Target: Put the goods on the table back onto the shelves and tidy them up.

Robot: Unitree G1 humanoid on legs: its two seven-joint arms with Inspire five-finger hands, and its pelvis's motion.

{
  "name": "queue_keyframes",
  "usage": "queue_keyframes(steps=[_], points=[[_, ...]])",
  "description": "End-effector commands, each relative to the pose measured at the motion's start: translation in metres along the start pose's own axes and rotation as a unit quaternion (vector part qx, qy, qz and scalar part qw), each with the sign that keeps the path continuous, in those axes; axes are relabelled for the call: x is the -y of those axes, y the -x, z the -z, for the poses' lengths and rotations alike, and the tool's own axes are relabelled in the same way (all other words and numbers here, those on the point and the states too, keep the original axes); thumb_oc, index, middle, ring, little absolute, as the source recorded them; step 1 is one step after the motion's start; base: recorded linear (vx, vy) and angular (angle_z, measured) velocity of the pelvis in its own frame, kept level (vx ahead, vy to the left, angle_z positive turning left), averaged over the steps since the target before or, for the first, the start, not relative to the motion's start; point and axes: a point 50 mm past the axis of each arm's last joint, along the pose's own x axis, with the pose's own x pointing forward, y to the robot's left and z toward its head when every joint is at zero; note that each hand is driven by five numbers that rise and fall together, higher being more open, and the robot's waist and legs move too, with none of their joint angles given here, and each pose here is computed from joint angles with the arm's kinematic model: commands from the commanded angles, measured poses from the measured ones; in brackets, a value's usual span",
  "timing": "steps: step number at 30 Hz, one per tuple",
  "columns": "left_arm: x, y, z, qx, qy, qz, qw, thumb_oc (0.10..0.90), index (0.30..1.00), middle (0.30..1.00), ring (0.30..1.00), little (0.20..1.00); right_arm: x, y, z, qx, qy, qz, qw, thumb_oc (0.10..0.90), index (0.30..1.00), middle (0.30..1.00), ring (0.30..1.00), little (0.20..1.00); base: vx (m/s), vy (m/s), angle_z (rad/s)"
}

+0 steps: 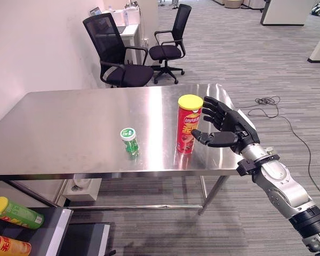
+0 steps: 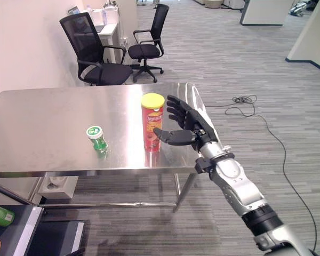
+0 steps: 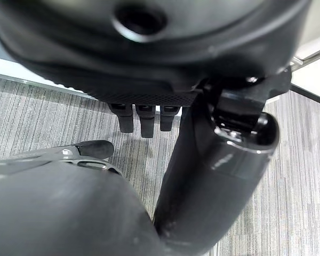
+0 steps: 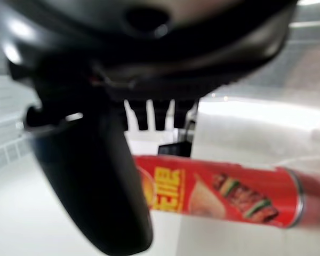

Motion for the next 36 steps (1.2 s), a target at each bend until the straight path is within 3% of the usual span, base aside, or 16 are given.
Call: queue_keyframes(steps=[1,36], points=[[0.026,0.014,0.052,-0.088,-0.022,0.049,0.995,0.800,0.900,0.900,0.900,0.900,-0.005,-0.029,-0.074,0.166,0.011,-0.025,0.986,0.800,0.900,0.900,0.900,0.900,0.00,0.000,0.00],[0.028,0.021,0.068,-0.115,-0.004,0.054,0.992,0.800,0.900,0.900,0.900,0.900,-0.004,-0.059,-0.060,0.101,0.006,-0.035,0.994,0.800,0.900,0.900,0.900,0.900,0.00,0.001,0.00]])
